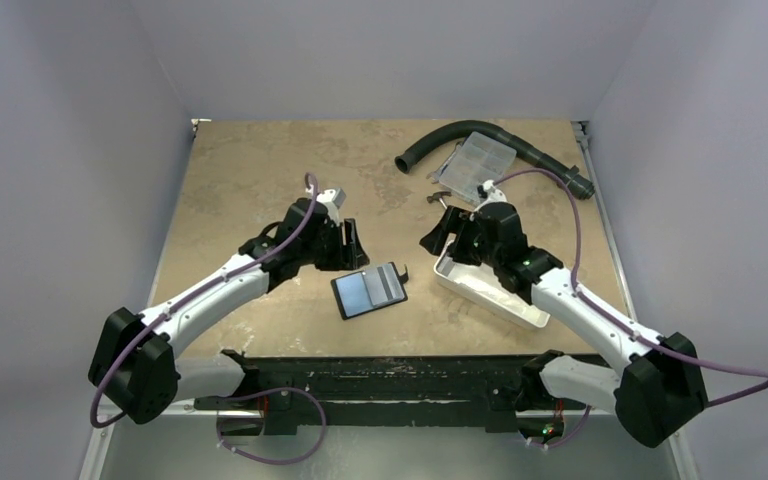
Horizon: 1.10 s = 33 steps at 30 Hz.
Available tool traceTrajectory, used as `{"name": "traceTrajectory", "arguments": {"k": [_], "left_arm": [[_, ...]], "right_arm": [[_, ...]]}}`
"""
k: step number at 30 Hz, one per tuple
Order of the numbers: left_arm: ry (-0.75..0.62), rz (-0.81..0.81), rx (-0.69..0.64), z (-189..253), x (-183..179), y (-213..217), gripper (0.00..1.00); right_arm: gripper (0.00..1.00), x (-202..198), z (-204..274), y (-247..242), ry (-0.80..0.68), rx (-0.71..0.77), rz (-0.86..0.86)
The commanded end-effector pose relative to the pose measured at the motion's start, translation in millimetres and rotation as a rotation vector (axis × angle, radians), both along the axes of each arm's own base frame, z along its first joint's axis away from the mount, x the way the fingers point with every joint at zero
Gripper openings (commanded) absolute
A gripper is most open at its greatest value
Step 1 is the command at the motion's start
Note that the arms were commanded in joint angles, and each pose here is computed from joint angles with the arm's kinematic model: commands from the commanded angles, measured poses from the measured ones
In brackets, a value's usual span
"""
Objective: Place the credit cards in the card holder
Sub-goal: Pick up the credit card from the storage box.
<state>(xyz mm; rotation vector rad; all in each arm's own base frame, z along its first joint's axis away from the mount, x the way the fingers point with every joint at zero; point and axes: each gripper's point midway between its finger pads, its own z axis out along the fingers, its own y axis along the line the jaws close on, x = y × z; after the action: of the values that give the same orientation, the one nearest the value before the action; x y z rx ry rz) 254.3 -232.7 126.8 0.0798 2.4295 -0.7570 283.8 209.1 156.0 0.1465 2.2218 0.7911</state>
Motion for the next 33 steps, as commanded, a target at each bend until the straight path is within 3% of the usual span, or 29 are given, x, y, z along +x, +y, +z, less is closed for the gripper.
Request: {"name": "traceTrajectory", "arguments": {"k": [1, 12, 23, 33], "left_arm": [[-0.158, 0.015, 0.104, 27.9, 21.9, 18.5, 0.56], [-0.233, 0.011, 0.169, 37.5, 20.4, 34.9, 0.57], [-0.231, -0.004, 0.160, 37.2, 19.2, 32.9, 0.57], [-0.208, -0.023, 0.146, 31.3, 16.5, 29.9, 0.58]], "right_arm": [[0.81, 3.8, -24.7, -34.3, 0.114, -0.037, -0.274], [0.85, 5.6, -53.6, -38.5, 0.193, 0.023, -0.398], [0.95, 18.5, -75.7, -22.0, 0.196, 0.068, -0.364], [0.93, 24.4, -78.6, -14.5, 0.190, 0.119, -0.345]]}}
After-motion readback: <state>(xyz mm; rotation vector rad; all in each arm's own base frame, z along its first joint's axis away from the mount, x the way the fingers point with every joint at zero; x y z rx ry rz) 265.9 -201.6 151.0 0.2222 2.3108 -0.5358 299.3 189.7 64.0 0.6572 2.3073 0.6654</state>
